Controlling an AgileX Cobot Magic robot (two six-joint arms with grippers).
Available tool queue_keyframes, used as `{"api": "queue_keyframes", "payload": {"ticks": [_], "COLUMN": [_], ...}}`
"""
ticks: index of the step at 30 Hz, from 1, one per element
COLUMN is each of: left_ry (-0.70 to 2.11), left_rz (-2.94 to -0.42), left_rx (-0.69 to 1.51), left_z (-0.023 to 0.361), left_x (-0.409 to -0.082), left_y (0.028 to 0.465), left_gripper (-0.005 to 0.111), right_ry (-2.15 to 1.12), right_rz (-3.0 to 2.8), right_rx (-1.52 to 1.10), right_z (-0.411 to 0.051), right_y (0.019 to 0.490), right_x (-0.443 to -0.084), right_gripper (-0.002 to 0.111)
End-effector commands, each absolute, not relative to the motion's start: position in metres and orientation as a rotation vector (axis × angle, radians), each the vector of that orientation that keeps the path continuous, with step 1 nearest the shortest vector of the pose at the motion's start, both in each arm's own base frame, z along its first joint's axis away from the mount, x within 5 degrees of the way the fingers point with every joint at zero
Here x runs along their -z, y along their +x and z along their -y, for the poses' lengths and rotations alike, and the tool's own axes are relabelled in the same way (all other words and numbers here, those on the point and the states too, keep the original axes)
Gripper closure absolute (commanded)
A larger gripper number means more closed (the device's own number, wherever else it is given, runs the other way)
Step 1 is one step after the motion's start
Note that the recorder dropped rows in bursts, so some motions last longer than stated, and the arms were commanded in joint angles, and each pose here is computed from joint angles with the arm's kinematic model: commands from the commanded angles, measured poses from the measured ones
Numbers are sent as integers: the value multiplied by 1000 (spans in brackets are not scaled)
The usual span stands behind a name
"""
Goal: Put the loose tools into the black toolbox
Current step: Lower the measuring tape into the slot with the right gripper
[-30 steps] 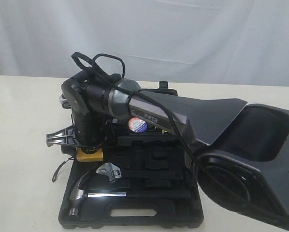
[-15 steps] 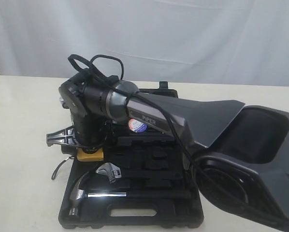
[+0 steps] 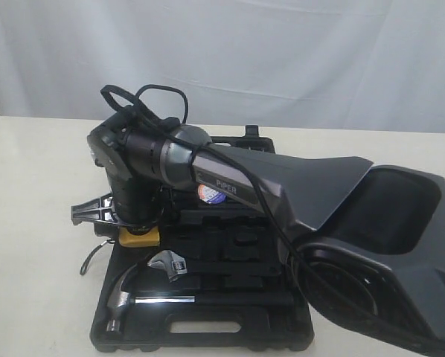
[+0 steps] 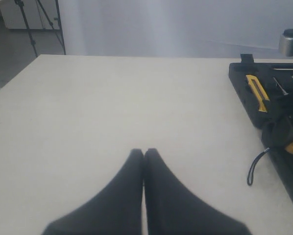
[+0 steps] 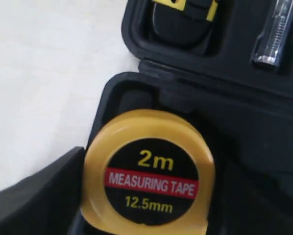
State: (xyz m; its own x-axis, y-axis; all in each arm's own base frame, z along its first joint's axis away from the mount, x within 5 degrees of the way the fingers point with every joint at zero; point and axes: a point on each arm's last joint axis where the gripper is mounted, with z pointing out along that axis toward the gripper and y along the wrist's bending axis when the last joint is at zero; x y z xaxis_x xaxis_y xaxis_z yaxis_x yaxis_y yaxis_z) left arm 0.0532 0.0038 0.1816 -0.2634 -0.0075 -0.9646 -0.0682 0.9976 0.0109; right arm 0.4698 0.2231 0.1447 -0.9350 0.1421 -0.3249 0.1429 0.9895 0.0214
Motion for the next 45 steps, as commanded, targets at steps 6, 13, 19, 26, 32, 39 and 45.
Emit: {"api": "queue_keyframes", "payload": {"ticks": [6, 13, 19, 26, 32, 39, 45], "left_ry": [-56, -56, -56, -56, -56, -56, -56], "left_rz": [-1825, -1825, -1825, -1825, -1825, -1825, -1825], "left_rx": [-53, -53, -53, -53, -53, -53, -53], "left_z": [-4, -4, -4, -4, -4, -4, -4], "left_x": [-182, -182, -182, -182, -182, -182, -182], "left_y": [53, 53, 53, 53, 53, 53, 53], "left_gripper": [107, 107, 107, 107, 107, 107, 107], "right_ry": [205, 192, 187, 164, 157, 126, 87], "right_rz": [-2884, -2890, -2891, -2896, -2904, -2934, -2938], "right_rx": [161, 242, 242, 240, 235, 271, 273], "right_z": [-213, -208, -208, -208, -209, -207, -207], "right_y": [465, 464, 464, 464, 463, 460, 460], "right_x": [-123, -124, -124, -123, -123, -123, -123], "right_gripper": [109, 109, 108, 95, 54, 52, 51]}}
